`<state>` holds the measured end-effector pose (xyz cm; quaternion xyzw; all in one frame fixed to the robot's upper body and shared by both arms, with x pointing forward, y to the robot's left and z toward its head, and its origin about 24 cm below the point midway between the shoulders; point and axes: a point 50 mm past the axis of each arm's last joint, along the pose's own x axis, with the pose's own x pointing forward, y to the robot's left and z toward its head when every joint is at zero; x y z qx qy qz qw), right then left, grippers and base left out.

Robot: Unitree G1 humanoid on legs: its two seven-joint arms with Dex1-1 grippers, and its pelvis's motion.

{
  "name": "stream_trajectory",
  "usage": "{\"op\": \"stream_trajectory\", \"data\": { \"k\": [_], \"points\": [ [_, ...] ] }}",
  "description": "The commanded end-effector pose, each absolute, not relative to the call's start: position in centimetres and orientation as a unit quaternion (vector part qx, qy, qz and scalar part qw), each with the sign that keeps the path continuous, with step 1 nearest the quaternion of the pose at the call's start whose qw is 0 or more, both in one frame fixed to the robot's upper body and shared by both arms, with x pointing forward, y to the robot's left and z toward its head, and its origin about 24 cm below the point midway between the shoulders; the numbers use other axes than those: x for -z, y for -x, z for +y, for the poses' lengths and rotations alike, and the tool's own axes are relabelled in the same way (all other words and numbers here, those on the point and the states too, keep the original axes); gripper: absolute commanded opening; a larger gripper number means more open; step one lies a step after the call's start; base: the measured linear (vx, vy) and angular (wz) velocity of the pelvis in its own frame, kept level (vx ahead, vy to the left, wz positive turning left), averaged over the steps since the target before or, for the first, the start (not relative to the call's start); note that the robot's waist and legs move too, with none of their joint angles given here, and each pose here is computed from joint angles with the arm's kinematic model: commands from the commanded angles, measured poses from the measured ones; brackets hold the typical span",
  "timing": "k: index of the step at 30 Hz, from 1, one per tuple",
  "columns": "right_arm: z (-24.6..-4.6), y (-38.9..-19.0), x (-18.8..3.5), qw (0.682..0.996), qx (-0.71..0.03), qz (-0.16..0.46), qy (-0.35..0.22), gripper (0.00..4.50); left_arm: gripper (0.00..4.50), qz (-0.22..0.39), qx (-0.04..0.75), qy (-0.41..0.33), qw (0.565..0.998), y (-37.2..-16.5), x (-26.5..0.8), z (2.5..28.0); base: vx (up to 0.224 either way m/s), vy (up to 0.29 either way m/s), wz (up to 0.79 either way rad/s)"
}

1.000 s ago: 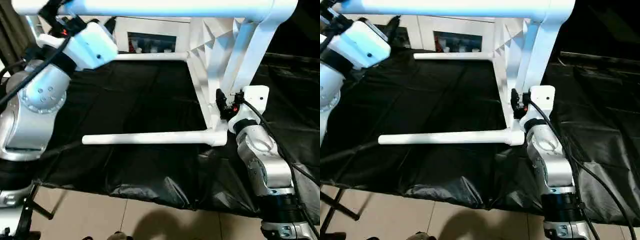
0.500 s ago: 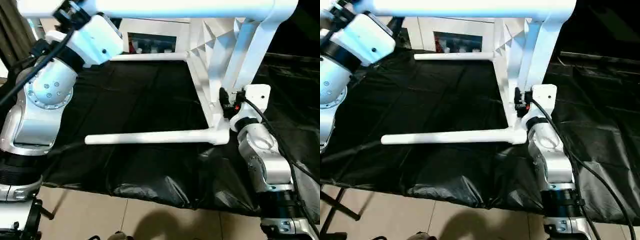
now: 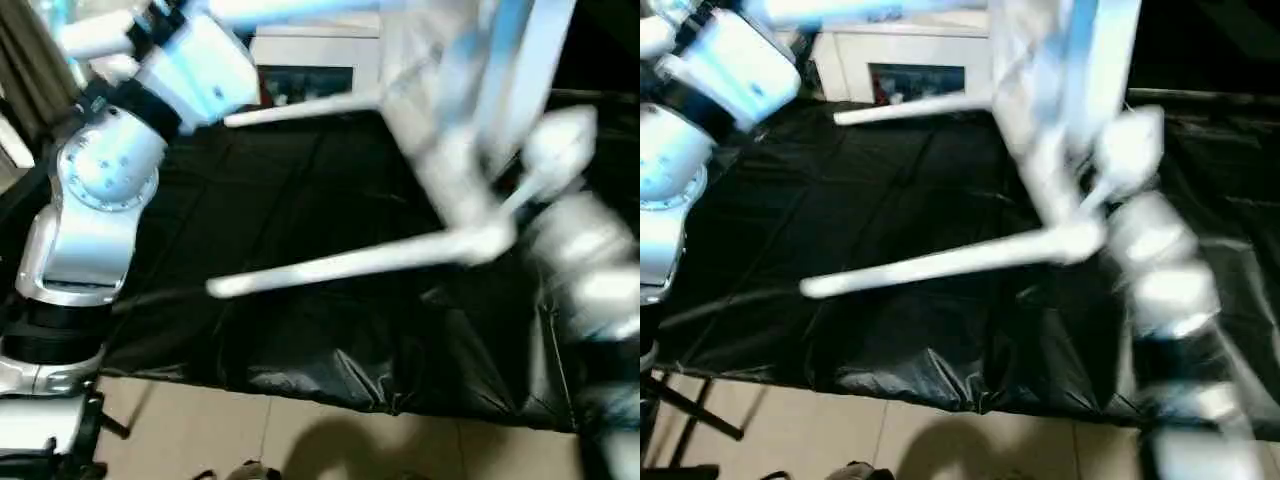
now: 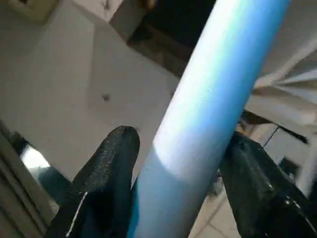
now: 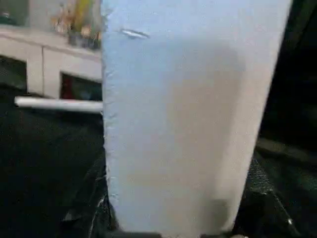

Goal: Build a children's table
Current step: Flip table

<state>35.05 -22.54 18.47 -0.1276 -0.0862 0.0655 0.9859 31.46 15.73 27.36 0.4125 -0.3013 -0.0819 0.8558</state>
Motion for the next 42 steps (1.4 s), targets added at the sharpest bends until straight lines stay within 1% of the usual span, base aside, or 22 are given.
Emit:
{"op": "stream_trajectory", "data": {
  "k": [1, 5, 7, 11, 14, 16, 17, 18, 20, 22, 25, 26, 27, 29, 32, 33, 35, 36, 38, 39, 40, 42],
  "points": [
    [-24.1, -34.5, -23.9, 0.970, -0.076, -0.177, 0.151, 1.68, 2.45, -0.253, 0.026, -0.314, 0.915, -32.4, -26.4, 19.0, 0.000, 0.000, 0.00],
    [-24.9, -33.8, -27.9, 0.954, -0.131, -0.195, 0.187, 1.68, 2.43, -0.239, 0.023, -0.269, 0.933, -32.3, -25.3, 19.8, 0.000, 0.000, 0.00],
    [-24.9, -33.4, -29.2, 0.943, -0.163, -0.199, 0.210, 1.68, 2.34, -0.230, 0.035, -0.244, 0.941, -32.3, -24.7, 19.8, 0.000, 0.000, 0.00],
    [-24.8, -33.2, -30.5, 0.928, -0.192, -0.202, 0.247, 1.68, 2.26, -0.205, 0.038, -0.208, 0.956, -32.0, -23.0, 20.0, 0.000, 0.000, 0.00],
    [-24.8, -33.2, -30.9, 0.927, -0.192, -0.205, 0.247, 1.68, 2.24, -0.196, 0.039, -0.201, 0.959, -32.0, -22.5, 20.0, 0.000, 0.000, 0.00],
    [-24.9, -33.4, -32.3, 0.927, -0.192, -0.214, 0.241, 1.68, 2.22, -0.166, 0.048, -0.192, 0.966, -32.0, -20.7, 20.1, 0.000, 0.000, 0.00],
    [-24.9, -33.4, -32.4, 0.927, -0.192, -0.215, 0.240, 2.03, 2.19, -0.163, 0.049, -0.191, 0.967, -32.0, -20.5, 20.1, 0.000, 0.000, 0.00],
    [-24.6, -33.4, -33.8, 0.924, -0.204, -0.228, 0.231, 2.03, 2.19, -0.134, 0.060, -0.187, 0.971, -31.8, -18.7, 19.9, 0.000, 0.000, 0.00],
    [-24.4, -33.3, -34.3, 0.921, -0.213, -0.235, 0.226, 2.44, 2.15, -0.126, 0.062, -0.191, 0.972, -31.7, -18.1, 19.8, 0.000, 0.000, 0.00],
    [-24.2, -33.2, -34.6, 0.919, -0.221, -0.239, 0.223, 2.71, 2.09, -0.125, 0.061, -0.195, 0.971, -31.6, -18.0, 19.8, 0.000, 0.000, 0.00],
    [-24.0, -33.2, -34.5, 0.916, -0.229, -0.240, 0.227, 2.86, 2.00, -0.129, 0.060, -0.195, 0.971, -31.6, -18.3, 19.7, 0.000, 0.000, 0.00],
    [-24.0, -33.2, -34.5, 0.916, -0.229, -0.240, 0.227, 3.06, 1.95, -0.129, 0.060, -0.195, 0.971, -31.6, -18.3, 19.7, 0.000, 0.000, 0.00],
    [-23.8, -33.3, -34.2, 0.915, -0.234, -0.237, 0.227, 3.06, 1.95, -0.131, 0.058, -0.196, 0.970, -31.6, -18.5, 19.7, 0.000, 0.000, 0.00],
    [-23.8, -33.3, -34.1, 0.915, -0.236, -0.236, 0.226, 3.21, 1.91, -0.132, 0.057, -0.196, 0.970, -31.6, -18.5, 19.7, 0.000, 0.000, 0.00],
    [-23.6, -33.2, -34.0, 0.908, -0.254, -0.238, 0.232, 3.46, 1.90, -0.131, 0.057, -0.199, 0.970, -31.6, -18.6, 19.8, 0.000, 0.000, 0.00],
    [-23.6, -33.2, -34.0, 0.908, -0.254, -0.238, 0.232, 3.46, 1.90, -0.131, 0.057, -0.199, 0.970, -31.6, -18.6, 19.8, 0.000, 0.000, 0.00],
    [-23.4, -33.1, -34.0, 0.904, -0.264, -0.242, 0.234, 3.74, 1.80, -0.131, 0.056, -0.200, 0.969, -31.6, -18.6, 19.8, 0.000, 0.000, 0.00],
    [-23.2, -32.9, -34.1, 0.897, -0.282, -0.248, 0.233, 3.80, 1.77, -0.128, 0.057, -0.202, 0.969, -31.7, -18.5, 19.8, 0.000, 0.000, 0.00],
    [-23.2, -32.7, -34.1, 0.894, -0.290, -0.251, 0.233, 3.90, 1.70, -0.127, 0.056, -0.204, 0.969, -31.7, -18.5, 19.8, 0.000, 0.000, 0.00],
    [-23.1, -32.6, -34.1, 0.890, -0.296, -0.252, 0.236, 4.00, 1.66, -0.126, 0.055, -0.206, 0.969, -31.7, -18.5, 19.8, 0.000, 0.000, 0.00],
    [-23.1, -32.6, -34.1, 0.889, -0.299, -0.253, 0.237, 4.21, 1.61, -0.126, 0.055, -0.207, 0.969, -31.7, -18.5, 19.8, 0.000, 0.000, 0.00],
    [-23.0, -32.4, -34.2, 0.886, -0.306, -0.257, 0.236, 4.27, 1.60, -0.125, 0.054, -0.208, 0.969, -31.7, -18.5, 19.9, 0.000, 0.000, 0.00]
  ]
}}
